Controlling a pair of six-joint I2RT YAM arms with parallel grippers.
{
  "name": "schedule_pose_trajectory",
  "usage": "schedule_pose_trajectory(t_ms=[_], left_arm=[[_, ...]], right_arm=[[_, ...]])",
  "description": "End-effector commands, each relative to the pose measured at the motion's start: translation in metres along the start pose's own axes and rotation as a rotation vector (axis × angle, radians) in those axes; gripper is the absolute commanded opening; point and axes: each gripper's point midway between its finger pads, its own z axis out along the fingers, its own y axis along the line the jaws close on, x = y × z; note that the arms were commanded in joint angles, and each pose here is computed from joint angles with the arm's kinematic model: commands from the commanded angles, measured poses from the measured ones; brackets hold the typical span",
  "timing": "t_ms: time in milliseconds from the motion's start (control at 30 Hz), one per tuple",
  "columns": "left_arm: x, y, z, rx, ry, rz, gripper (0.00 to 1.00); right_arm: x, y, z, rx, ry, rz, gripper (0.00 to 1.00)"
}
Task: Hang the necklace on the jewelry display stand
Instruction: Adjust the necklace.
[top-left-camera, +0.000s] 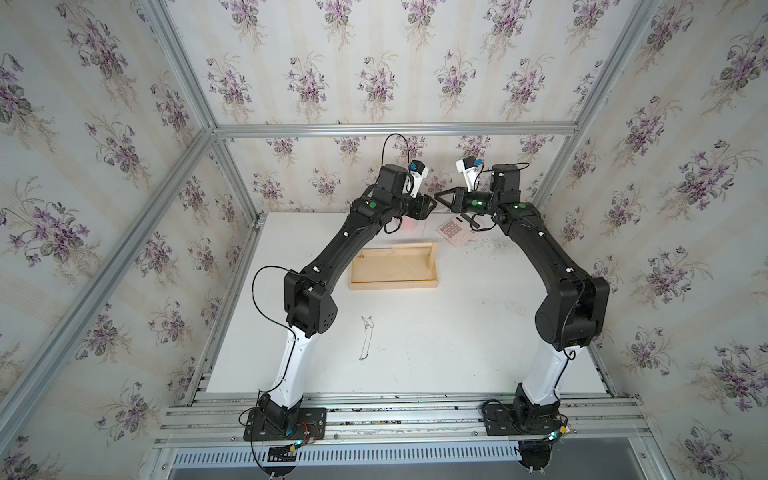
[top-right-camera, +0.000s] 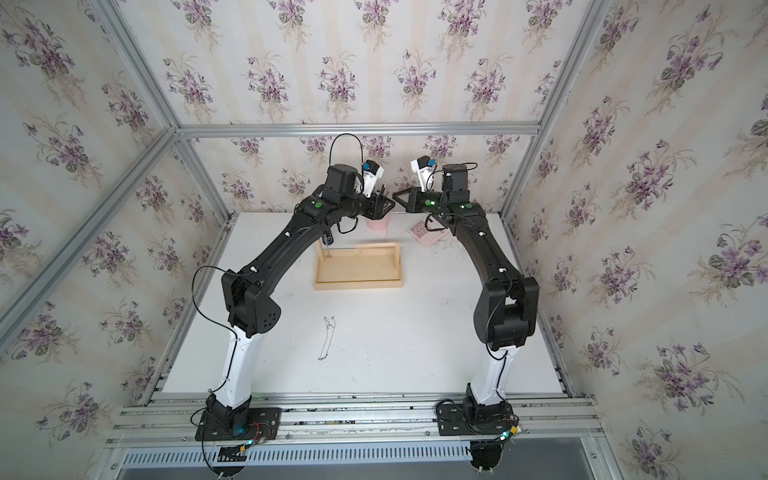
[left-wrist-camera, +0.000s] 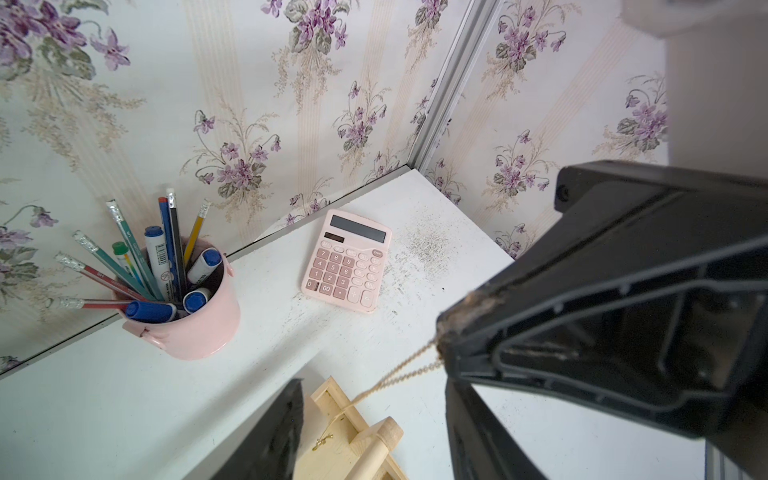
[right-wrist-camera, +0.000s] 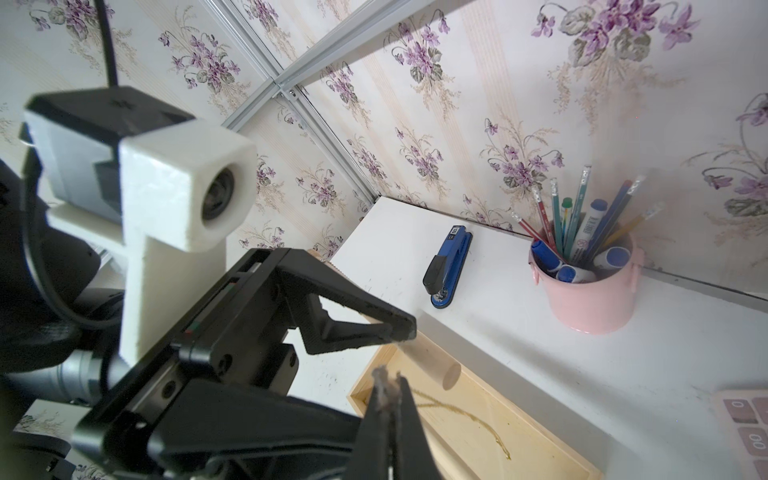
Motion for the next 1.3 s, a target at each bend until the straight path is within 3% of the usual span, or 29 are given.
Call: schedule_pose_trajectory(t_ms=[0, 200, 733, 1267], left_arm=[[-0.007, 0.0, -0.006, -0.018, -0.018, 0.021, 0.56], [-0.007, 0.003, -0.012, -0.047, -0.023, 0.024, 0.5], [-0.01, -0.03, -0.031, 0.062, -0.015, 0.053, 0.54], [-0.017, -0.029, -0.034, 0.048, -0.04, 0.065, 0.54]], right_arm=[[-0.009, 0.009, -0.005, -0.017, -0.028, -0.016, 0.05], [-0.008, 0.014, -0.011, -0.017, -0.03, -0.015, 0.05], [-0.004, 0.037, -0.026, -0.067, -0.043, -0.017, 0.05], [-0.003, 0.048, -0.03, -0.113, -0.047, -0.015, 0.05]])
